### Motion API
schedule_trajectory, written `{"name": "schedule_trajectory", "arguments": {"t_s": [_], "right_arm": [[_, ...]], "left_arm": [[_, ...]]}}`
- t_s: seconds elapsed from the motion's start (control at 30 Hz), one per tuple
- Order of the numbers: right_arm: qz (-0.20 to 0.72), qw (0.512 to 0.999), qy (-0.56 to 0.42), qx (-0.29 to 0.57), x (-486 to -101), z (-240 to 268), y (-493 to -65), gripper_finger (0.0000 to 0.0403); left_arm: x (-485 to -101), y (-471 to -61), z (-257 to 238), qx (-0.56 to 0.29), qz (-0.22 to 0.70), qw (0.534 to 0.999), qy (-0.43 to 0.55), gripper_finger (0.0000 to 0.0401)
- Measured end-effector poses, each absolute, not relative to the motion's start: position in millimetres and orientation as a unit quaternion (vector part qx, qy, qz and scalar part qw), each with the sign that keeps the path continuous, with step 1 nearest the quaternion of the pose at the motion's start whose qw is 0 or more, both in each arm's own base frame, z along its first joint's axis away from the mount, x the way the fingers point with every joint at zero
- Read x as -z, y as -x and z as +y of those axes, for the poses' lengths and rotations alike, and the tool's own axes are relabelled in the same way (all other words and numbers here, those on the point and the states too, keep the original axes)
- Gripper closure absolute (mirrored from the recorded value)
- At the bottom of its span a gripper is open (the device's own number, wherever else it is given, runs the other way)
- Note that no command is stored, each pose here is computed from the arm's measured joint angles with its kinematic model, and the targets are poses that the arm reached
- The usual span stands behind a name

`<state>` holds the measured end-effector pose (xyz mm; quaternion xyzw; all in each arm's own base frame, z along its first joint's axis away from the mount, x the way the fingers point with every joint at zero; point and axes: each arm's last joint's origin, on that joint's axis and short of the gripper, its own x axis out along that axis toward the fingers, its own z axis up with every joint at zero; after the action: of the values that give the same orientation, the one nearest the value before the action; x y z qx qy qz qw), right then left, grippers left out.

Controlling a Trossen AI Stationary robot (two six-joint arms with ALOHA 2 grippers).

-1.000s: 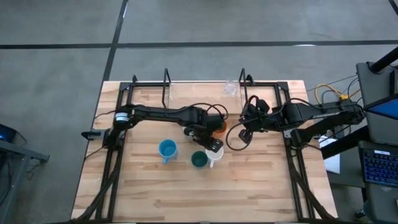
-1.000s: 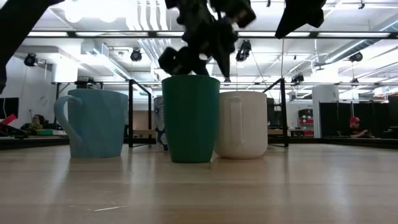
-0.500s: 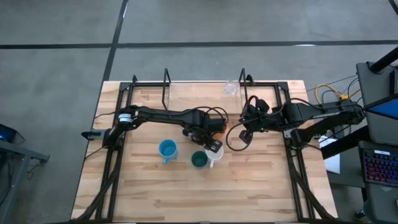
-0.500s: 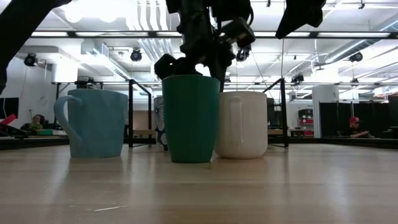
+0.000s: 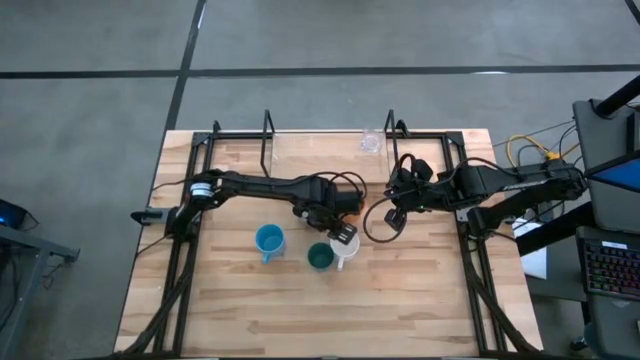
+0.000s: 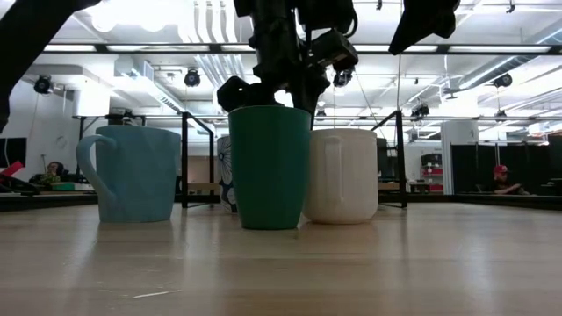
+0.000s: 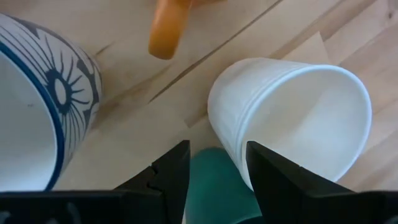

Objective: Stack small to large cups/mugs on shelf
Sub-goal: Put the white mug on the shelf

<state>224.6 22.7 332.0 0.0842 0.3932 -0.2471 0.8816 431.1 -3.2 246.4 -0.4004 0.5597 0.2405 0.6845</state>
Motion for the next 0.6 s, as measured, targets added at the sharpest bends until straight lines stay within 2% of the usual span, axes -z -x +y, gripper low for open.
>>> {"name": "schedule_trajectory", "arguments": {"t_s": [0.2,0.6], "right_arm": [[0.393,0.882,-0.084,0.247,-332.0,22.7,-224.7,0.0394],[0.393,0.882,-0.085,0.247,-332.0,22.7,-224.7,0.0394]], "left_arm": [[-246.3,-431.1,-3.3,-0.254,0.554,0.690,0.392,0.0269],[-247.6,-433.7,-5.9,-0.245,0.544,0.700,0.392,0.0378]]}}
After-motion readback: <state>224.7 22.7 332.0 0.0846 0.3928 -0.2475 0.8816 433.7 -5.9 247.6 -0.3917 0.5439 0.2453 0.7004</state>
